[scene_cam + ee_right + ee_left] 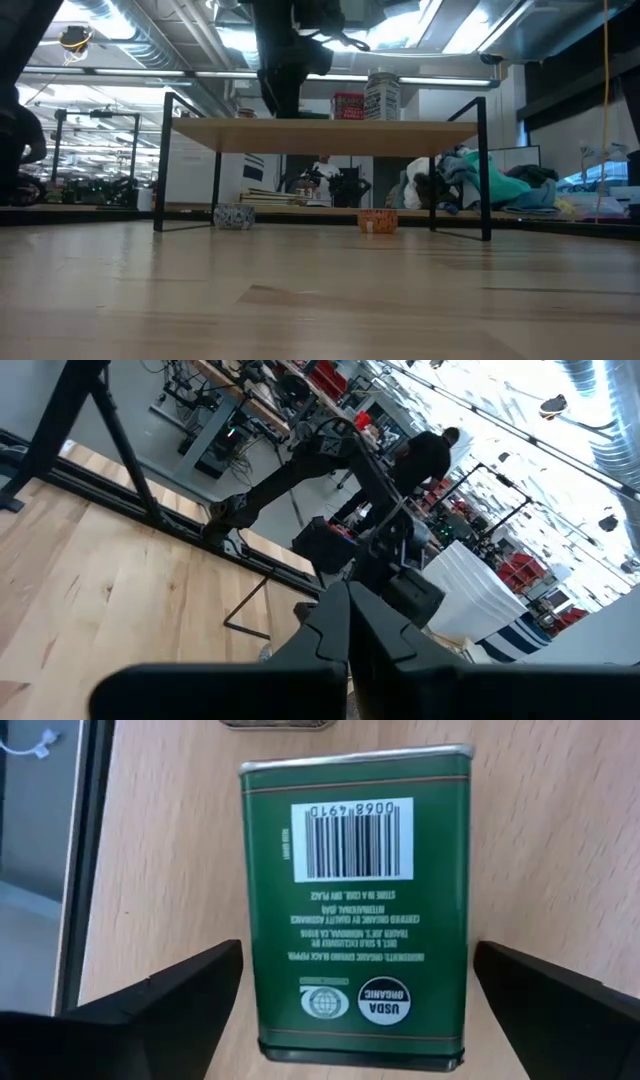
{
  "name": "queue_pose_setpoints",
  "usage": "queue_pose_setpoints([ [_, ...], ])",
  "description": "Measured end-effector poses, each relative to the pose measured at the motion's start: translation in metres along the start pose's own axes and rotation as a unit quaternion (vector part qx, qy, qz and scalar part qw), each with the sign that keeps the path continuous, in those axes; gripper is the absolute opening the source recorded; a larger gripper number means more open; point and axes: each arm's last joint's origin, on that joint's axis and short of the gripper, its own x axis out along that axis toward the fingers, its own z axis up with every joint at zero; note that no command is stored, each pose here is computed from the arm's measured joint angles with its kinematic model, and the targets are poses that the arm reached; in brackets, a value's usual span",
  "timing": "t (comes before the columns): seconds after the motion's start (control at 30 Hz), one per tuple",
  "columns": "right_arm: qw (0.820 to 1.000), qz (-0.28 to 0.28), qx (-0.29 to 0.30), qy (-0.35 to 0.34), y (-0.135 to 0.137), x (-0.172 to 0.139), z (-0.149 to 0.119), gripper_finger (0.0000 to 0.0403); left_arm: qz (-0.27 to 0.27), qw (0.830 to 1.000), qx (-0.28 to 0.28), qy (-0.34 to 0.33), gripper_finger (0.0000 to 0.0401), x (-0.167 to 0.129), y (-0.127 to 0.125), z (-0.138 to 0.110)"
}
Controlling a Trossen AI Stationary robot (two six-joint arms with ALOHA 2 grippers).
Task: Shelf spices
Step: Remove the green seasoning can from the shelf
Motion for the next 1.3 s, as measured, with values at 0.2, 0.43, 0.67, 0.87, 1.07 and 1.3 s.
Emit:
queue_pose_setpoints([
  [0.2, 1.0, 0.009, -0.001, 0.003, 0.001, 0.0, 0.0, 0.0, -0.009, 1.0, 0.0, 0.014, 0.0388, 0.005, 0.001, 0.0],
  [0.43, 1.0, 0.009, -0.002, 0.003, 0.0, 0.0, 0.0, 0.0, -0.012, 0.999, -0.01, 0.04, 0.0307, 0.003, 0.0, -0.006],
  [0.67, 1.0, 0.009, -0.002, 0.003, 0.0, 0.0, 0.0, 0.0, -0.009, 0.999, -0.01, 0.05, 0.0253, -0.001, 0.0, -0.007],
  [0.87, 1.0, 0.008, -0.004, 0.003, 0.0, 0.0, -0.001, 0.0, -0.004, 0.999, -0.019, 0.047, 0.0253, -0.015, 0.003, -0.004],
  [1.07, 1.0, 0.009, -0.004, 0.003, 0.0, 0.0, -0.001, 0.0, -0.025, 0.998, -0.039, 0.052, 0.0253, -0.039, 0.004, -0.005],
  [1.3, 1.0, 0.009, -0.004, 0.003, 0.0, 0.0, -0.001, 0.0, -0.152, 0.98, -0.109, 0.063, 0.0253, -0.063, -0.001, -0.008],
])
